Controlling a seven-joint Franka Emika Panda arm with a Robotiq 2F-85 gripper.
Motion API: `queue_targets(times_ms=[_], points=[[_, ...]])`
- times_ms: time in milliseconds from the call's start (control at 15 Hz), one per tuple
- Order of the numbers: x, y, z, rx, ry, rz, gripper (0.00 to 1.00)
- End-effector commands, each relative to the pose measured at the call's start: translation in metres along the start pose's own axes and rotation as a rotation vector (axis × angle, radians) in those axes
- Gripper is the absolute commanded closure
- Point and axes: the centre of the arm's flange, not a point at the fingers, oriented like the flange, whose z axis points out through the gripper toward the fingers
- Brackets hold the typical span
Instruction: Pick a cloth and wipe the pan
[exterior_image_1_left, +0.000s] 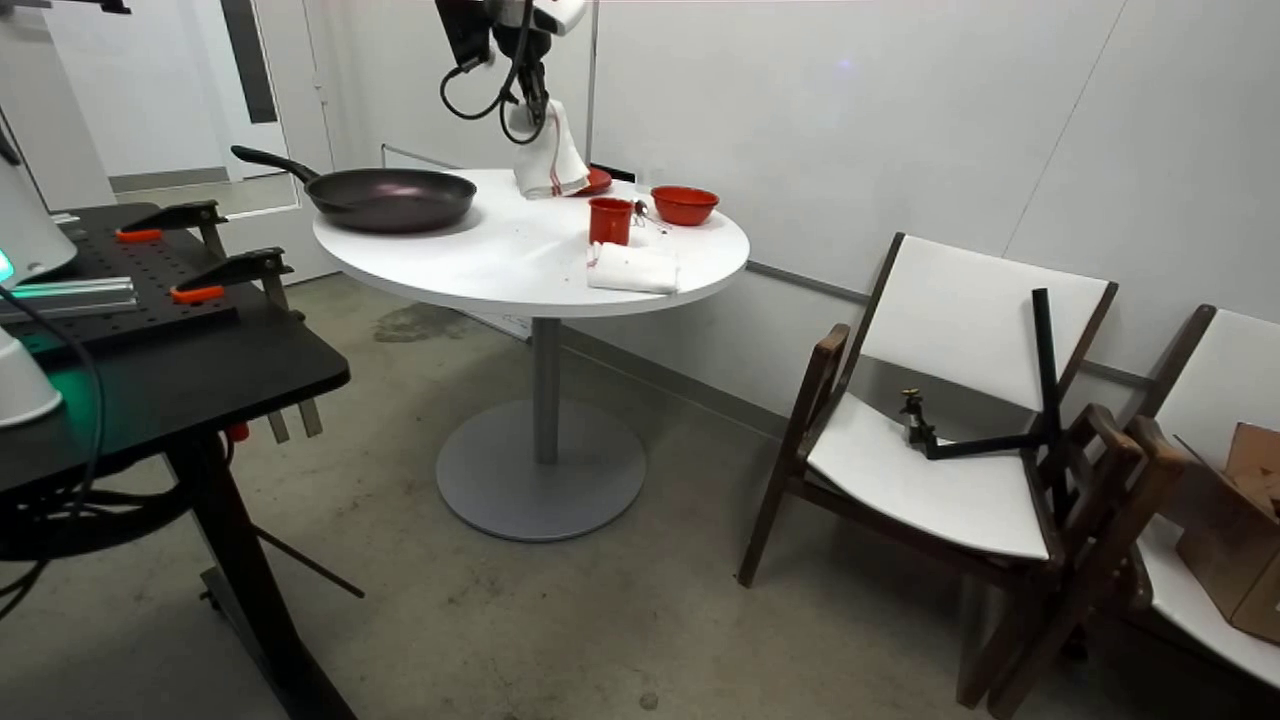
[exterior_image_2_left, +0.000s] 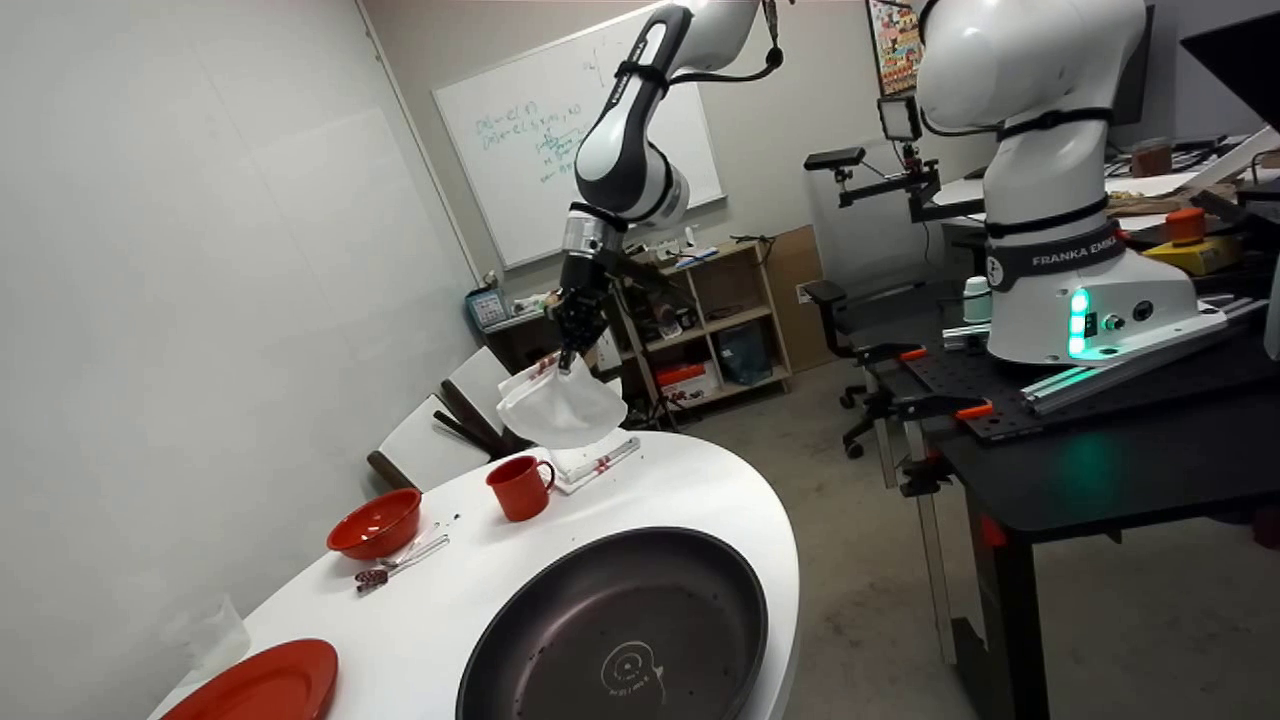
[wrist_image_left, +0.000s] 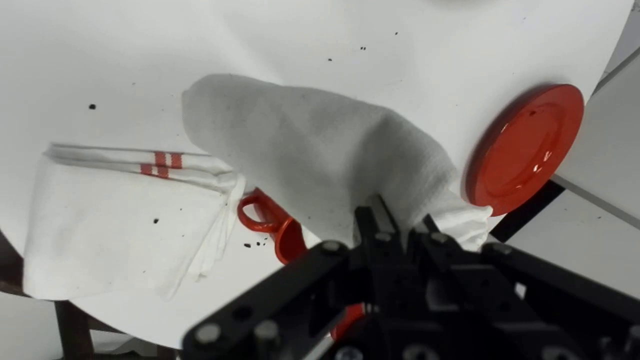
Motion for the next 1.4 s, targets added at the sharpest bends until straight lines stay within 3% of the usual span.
queue_targets(times_ms=[0,400,1333], points=[[0.036,-0.008,0.004,-0.089,-0.007,0.049,0.98],[0.070,0.004,0.014,-0.219,-0.003,0.112,0.98],[0.108,0.029,0.044,-0.514,0.043,0.211,0.98]])
